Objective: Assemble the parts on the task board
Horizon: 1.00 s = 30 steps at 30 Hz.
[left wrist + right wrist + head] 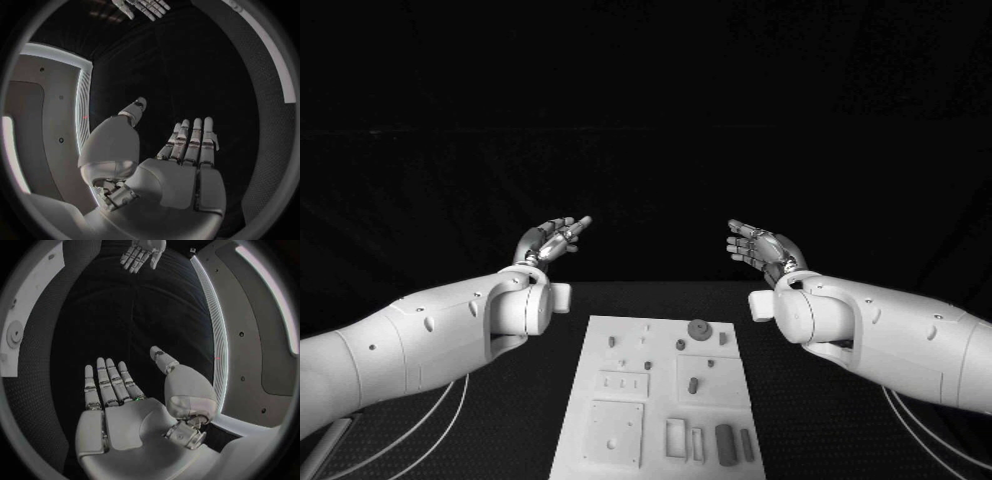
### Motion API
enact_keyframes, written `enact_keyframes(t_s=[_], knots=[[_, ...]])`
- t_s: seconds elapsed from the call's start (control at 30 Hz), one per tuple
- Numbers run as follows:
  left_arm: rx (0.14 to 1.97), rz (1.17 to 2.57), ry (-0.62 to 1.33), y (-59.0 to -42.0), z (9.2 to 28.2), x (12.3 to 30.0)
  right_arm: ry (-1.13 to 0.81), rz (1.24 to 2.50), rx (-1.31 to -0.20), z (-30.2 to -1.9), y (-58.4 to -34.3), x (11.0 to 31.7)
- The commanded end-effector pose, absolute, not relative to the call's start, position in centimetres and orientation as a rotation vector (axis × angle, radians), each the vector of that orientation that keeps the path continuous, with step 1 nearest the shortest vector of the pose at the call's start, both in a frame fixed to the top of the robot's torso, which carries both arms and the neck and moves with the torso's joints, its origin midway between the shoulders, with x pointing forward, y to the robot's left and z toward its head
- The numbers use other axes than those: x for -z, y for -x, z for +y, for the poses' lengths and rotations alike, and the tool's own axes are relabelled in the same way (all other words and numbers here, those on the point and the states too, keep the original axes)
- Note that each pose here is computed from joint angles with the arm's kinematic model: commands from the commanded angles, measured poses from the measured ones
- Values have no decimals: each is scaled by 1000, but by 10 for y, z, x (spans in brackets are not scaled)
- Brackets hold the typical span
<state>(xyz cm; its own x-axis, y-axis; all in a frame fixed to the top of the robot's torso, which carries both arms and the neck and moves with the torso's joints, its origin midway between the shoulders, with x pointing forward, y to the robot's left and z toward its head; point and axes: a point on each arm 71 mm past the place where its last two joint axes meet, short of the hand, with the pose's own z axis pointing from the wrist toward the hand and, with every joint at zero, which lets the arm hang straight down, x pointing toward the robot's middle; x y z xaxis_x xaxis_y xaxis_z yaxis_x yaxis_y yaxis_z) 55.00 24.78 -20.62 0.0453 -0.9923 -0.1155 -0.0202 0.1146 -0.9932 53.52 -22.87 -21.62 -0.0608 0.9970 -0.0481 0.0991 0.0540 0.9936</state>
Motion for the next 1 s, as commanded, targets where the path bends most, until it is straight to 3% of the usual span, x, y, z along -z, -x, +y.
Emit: enact_keyframes(t_s=[0.03,0.23,0.43,0.47,1.0], knots=[[1140,1367,1155,-564,250,202,-1229,1576,-1254,-225,-546,218],[1117,1391,1139,-581,263,190,-1213,1673,-1241,-236,-564,208],[1113,1395,1136,-583,265,188,-1206,1706,-1234,-240,-570,205],[1133,1471,1094,-577,265,197,-644,1720,-881,-255,-579,204],[1170,1532,988,-560,263,195,-106,1794,-639,-234,-568,211]])
